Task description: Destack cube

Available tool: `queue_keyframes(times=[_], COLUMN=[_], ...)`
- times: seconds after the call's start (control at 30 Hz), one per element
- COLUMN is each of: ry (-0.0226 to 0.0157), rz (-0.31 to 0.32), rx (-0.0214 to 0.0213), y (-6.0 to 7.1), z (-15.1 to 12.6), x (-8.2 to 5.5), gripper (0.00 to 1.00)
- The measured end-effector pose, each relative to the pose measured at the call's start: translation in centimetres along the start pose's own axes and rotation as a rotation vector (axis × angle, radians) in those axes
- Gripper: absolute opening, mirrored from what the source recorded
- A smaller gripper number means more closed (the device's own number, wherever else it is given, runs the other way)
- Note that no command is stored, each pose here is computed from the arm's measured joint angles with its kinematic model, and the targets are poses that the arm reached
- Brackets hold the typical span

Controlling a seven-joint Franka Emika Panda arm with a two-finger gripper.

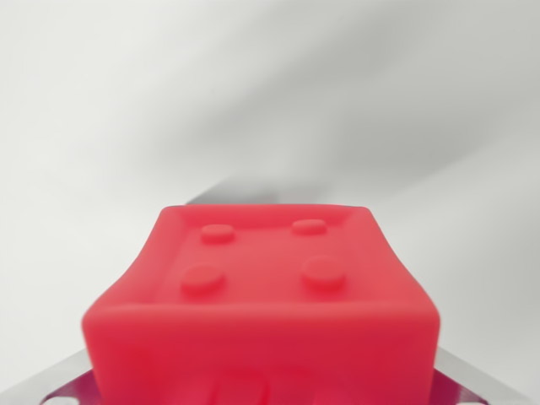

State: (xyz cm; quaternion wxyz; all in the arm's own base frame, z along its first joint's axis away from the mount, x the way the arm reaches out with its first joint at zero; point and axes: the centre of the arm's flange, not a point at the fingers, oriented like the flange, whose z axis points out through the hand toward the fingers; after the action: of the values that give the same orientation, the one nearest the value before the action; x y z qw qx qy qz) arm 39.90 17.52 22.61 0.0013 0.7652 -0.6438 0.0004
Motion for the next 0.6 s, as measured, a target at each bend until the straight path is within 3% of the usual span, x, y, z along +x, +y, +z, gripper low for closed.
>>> queue_keyframes(times=[0.6], ry=[-0.0003], rz=[-0.054], rx=[-0.0015], y=[-0.7], z=[0.5], x=[3.5], gripper=[0.00])
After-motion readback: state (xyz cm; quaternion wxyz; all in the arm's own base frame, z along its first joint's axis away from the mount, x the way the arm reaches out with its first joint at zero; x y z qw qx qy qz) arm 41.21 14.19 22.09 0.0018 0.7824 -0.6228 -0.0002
